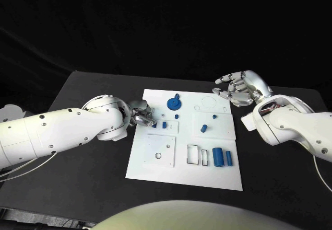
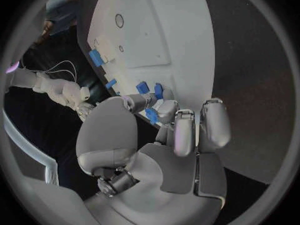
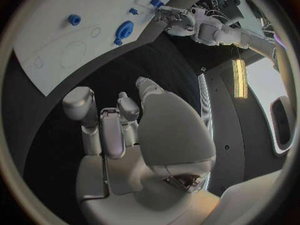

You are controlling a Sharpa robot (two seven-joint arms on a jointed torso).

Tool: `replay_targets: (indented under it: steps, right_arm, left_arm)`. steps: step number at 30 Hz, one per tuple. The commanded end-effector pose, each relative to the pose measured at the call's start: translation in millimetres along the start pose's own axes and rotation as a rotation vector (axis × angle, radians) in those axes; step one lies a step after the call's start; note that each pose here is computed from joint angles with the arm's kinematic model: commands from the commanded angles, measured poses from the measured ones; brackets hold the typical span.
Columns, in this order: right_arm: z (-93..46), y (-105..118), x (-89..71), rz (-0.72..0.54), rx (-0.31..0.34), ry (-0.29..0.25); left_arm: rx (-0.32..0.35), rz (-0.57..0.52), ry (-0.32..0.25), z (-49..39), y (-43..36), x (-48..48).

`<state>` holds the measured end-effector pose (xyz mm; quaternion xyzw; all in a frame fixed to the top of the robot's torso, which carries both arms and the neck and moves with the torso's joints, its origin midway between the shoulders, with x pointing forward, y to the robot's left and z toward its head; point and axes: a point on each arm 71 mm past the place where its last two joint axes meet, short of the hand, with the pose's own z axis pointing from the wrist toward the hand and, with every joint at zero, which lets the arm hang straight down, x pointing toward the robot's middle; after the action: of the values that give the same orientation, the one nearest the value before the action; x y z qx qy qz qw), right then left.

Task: Assemble the parts on the task board

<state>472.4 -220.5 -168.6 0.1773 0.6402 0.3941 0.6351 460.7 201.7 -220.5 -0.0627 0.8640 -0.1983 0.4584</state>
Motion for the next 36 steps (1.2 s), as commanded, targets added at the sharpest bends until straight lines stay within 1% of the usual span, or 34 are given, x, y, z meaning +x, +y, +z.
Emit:
replay_targets:
  steps: [1, 36]
  right_arm:
    - [-0.2, 0.0, 1.0, -0.005, -0.001, 0.012]
    - [0.5, -1.0, 0.9, -0.012, 0.001, 0.016]
  left_arm:
    - [-0.002, 0.000, 0.029, 0.5, -0.4, 3.4]
    - [-0.011, 0.000, 0.028, 1.8, 0.3, 2.9]
